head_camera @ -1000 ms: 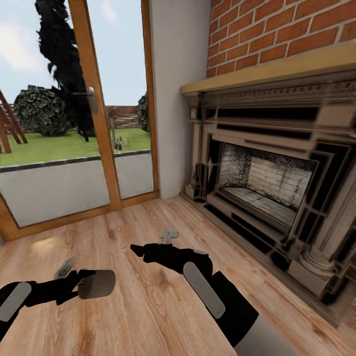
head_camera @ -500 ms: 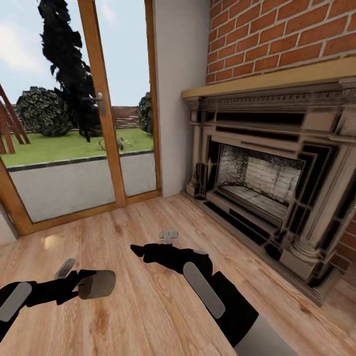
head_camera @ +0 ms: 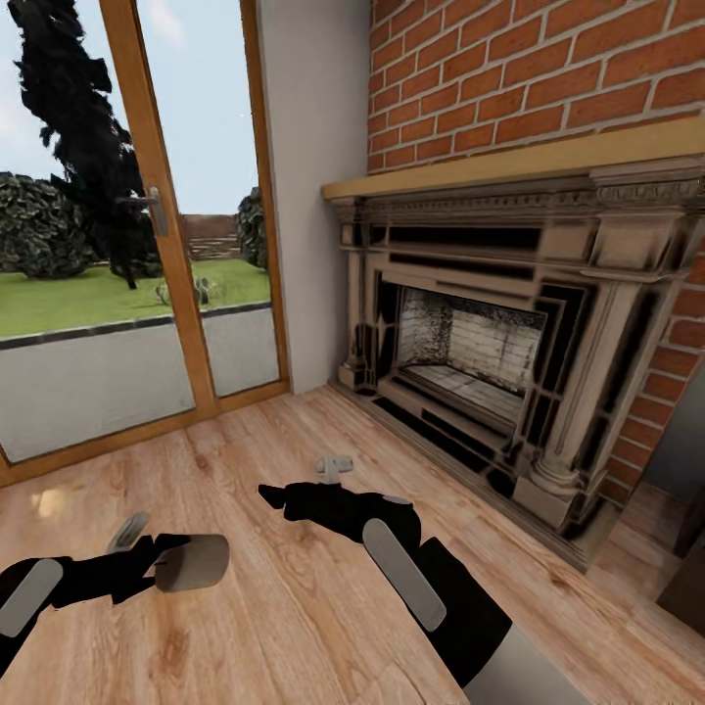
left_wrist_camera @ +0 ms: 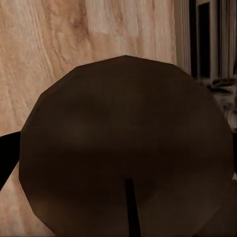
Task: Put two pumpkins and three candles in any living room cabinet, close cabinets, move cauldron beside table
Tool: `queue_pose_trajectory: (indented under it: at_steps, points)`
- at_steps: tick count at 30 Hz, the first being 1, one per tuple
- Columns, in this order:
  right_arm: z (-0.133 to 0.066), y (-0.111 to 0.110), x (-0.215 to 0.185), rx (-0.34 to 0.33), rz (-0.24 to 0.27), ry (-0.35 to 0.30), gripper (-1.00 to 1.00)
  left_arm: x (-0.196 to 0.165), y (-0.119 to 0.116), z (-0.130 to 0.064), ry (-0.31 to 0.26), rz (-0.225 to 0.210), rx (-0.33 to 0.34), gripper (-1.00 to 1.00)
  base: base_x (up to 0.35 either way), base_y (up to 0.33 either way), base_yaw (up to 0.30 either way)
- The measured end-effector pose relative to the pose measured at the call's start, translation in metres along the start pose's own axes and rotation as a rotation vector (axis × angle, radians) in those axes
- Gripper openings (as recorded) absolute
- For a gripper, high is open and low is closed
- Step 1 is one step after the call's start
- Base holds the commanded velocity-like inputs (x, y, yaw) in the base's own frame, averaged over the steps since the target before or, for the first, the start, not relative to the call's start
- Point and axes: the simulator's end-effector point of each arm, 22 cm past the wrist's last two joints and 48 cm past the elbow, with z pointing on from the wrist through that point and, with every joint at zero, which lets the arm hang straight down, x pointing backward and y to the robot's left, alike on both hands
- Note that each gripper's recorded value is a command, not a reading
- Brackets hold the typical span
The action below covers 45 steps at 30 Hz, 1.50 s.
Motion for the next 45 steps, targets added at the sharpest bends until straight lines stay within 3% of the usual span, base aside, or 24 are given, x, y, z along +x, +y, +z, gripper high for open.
queue_pose_trajectory:
  at_steps: [24,45]
  points:
    - [-0.004,0.007,-0.007,-0.003,-0.013,-0.013,1.00,-0.003,-0.008,-0.006,-0.012,0.010,0.013,-1.00,-0.195,-0.116,-0.250]
    - [-0.008,0.014,-0.012,-0.010,-0.023,-0.023,1.00,-0.006,-0.015,-0.011,-0.024,0.019,0.024,-1.00,-0.040,-0.023,-0.250]
